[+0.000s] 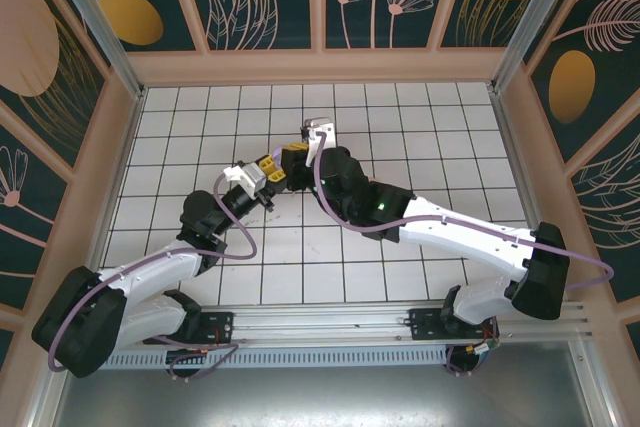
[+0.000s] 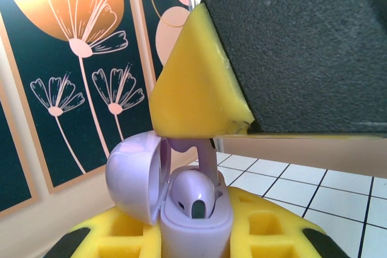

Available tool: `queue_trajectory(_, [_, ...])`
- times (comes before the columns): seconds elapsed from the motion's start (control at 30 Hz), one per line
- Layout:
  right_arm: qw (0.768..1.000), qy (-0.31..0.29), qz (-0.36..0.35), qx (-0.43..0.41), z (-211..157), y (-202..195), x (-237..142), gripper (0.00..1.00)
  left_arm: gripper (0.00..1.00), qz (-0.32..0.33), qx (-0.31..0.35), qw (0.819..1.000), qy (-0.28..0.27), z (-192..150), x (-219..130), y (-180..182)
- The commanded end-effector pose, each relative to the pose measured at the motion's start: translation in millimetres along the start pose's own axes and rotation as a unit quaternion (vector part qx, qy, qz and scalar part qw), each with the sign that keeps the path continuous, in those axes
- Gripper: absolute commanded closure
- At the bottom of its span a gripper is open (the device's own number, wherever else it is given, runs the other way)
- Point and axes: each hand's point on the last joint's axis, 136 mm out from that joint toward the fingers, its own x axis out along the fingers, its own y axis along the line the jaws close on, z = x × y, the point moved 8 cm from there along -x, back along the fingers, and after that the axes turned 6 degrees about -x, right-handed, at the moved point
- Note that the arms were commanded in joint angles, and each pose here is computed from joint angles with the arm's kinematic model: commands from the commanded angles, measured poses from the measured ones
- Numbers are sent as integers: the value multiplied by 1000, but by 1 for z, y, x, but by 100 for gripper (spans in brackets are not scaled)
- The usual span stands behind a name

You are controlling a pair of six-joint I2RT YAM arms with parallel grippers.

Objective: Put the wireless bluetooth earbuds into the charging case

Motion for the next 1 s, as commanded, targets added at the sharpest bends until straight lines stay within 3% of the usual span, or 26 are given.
queue_trajectory(0.0, [997, 57, 49, -33, -27, 16, -2, 85, 100, -10, 19, 997, -70, 36, 10, -1])
queue_trajectory(0.2, [997, 55, 39, -33, -24, 16, -2, 77, 100, -9, 20, 998, -65, 35, 11, 0])
queue_trajectory(0.3, [998, 43, 26, -24, -8, 17, -1, 61, 100, -11, 17, 998, -62, 33, 11, -1])
queue_trajectory(0.53, [1000, -4, 20, 11, 39, 12, -8, 36, 100, -12, 10, 998, -58, 31, 10, -1])
queue_trajectory(0.8, [997, -37, 34, 56, 73, -6, -25, 28, 100, -13, 7, 999, -52, 26, 10, -1])
queue_trajectory(0.97, [995, -18, 40, 88, 85, -30, -24, 30, 100, -19, 6, 999, -46, 22, 9, -3])
